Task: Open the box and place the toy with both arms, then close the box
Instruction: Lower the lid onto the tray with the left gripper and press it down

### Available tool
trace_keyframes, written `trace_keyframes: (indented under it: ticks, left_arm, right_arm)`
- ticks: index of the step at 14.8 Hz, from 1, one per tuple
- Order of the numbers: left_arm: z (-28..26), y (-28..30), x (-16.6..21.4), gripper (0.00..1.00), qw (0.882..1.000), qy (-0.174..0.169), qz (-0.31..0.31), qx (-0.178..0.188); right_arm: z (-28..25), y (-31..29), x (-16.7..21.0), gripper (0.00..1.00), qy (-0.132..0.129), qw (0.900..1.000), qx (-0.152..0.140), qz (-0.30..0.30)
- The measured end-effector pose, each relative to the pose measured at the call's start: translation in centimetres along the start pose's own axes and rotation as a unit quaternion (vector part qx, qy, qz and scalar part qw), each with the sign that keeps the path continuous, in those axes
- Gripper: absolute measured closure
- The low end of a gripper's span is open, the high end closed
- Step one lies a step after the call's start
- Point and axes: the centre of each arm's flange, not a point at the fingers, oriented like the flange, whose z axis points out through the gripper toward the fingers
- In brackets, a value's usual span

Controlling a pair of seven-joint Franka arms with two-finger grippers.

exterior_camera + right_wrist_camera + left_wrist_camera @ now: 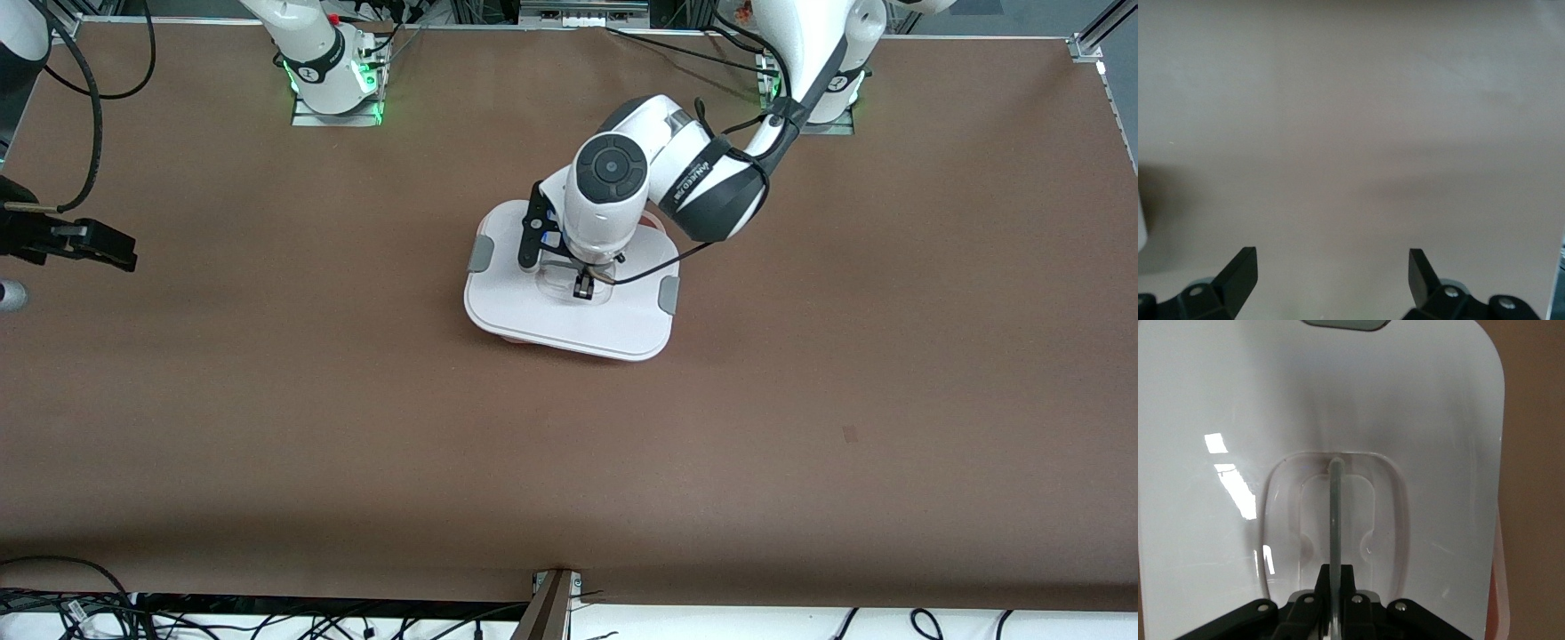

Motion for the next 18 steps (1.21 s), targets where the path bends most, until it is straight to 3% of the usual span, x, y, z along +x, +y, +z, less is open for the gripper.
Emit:
trace_keyframes:
  ticks: [2,5,8,12,15,18]
  left_arm:
    - [0.4,0.3,0.4,0.93,1.000,-0.003,0.001,-0.004]
    - [1.3,0.9,1.3,0.93,1.000,-0.006,0.005,-0.010]
    - [2.4,0.9,1.3,0.93,1.000,-0.013,-0.001,-0.020]
    - [2.7,1.3,1.1,0.93,0.998,-0.025,-0.039,-0.035]
    - [3.1,1.6,1.4,0.93,0.997,-0.030,-0.055,-0.039]
    - [3.5,2.2,1.7,0.93,0.996,-0.038,-0.057,-0.048]
  right_arm:
    - [0.5,0.4,-1.0,0.00,-0.015,1.000,-0.003,-0.004]
    - [1.0,2.0,-2.5,0.00,-0.035,0.999,0.015,-0.033]
    - [1.4,4.2,-3.4,0.00,-0.040,0.997,0.027,-0.063]
    - [2.3,6.1,-4.8,0.00,-0.054,0.996,0.043,-0.056]
    - [2.4,5.4,-6.1,0.00,-0.072,0.994,0.045,-0.062]
    - [2.2,4.2,-6.5,0.00,-0.074,0.994,0.044,-0.073]
